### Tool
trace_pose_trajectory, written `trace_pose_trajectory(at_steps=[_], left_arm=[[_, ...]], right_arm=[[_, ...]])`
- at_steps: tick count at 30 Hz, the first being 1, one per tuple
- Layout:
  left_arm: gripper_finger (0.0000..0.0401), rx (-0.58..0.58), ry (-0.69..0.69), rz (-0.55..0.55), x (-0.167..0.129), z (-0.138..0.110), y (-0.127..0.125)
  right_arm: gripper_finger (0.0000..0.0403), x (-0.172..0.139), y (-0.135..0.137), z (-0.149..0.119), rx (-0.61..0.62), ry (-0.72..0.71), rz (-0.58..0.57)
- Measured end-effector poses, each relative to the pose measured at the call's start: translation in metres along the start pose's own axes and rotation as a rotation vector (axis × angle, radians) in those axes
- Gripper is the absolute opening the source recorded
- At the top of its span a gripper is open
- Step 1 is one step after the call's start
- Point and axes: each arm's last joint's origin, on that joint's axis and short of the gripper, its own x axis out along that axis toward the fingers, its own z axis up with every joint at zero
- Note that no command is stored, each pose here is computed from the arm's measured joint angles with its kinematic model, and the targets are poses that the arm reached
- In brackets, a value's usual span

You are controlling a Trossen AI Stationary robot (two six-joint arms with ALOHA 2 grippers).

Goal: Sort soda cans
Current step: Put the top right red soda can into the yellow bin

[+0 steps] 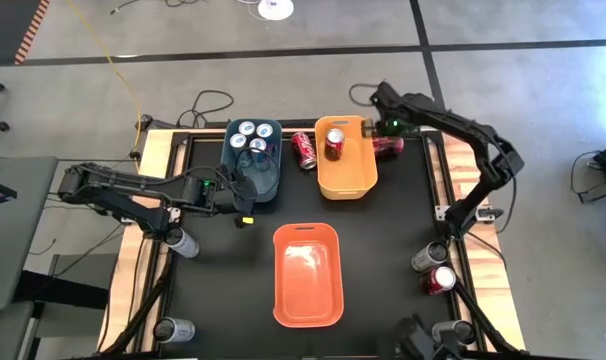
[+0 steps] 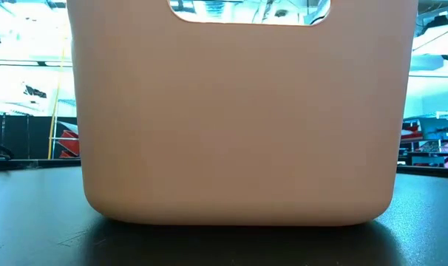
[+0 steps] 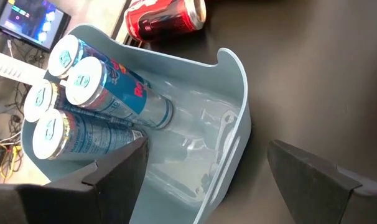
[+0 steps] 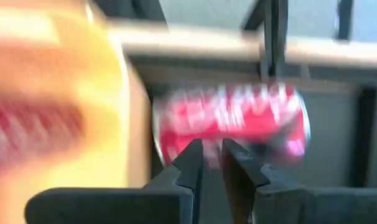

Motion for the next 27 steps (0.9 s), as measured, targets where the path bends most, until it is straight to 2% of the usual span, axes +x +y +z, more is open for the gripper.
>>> trace_pose_trajectory(at_steps=[4, 10, 14, 20, 24, 27], left_arm=[[0.0325, 0.000, 0.002, 0.000, 0.000, 0.000, 0.000], [0.0325, 0.003, 0.028, 0.002, -0.001, -0.003, 0.000], [0.0325, 0.007, 0.038, 0.001, -0.001, -0.005, -0.001], [0.0325, 0.013, 0.035, -0.002, -0.002, -0.005, -0.002], [0.0325, 0.015, 0.030, -0.003, -0.002, -0.004, -0.002], [0.0325, 0.016, 0.030, -0.003, -0.002, -0.004, -0.002]], right_arm=[[0.0071, 0.014, 0.003, 0.013, 0.092, -0.069, 0.035], [0.0059, 0.058, 0.004, 0.010, 0.090, 0.038, -0.048], [0.0057, 0.068, 0.003, 0.003, 0.053, 0.110, -0.098], [0.0057, 0.042, -0.001, -0.015, -0.036, 0.224, -0.167], [0.0057, 0.006, -0.003, -0.023, -0.066, 0.189, -0.163], [0.0057, -0.022, -0.009, -0.027, -0.045, 0.139, -0.139]])
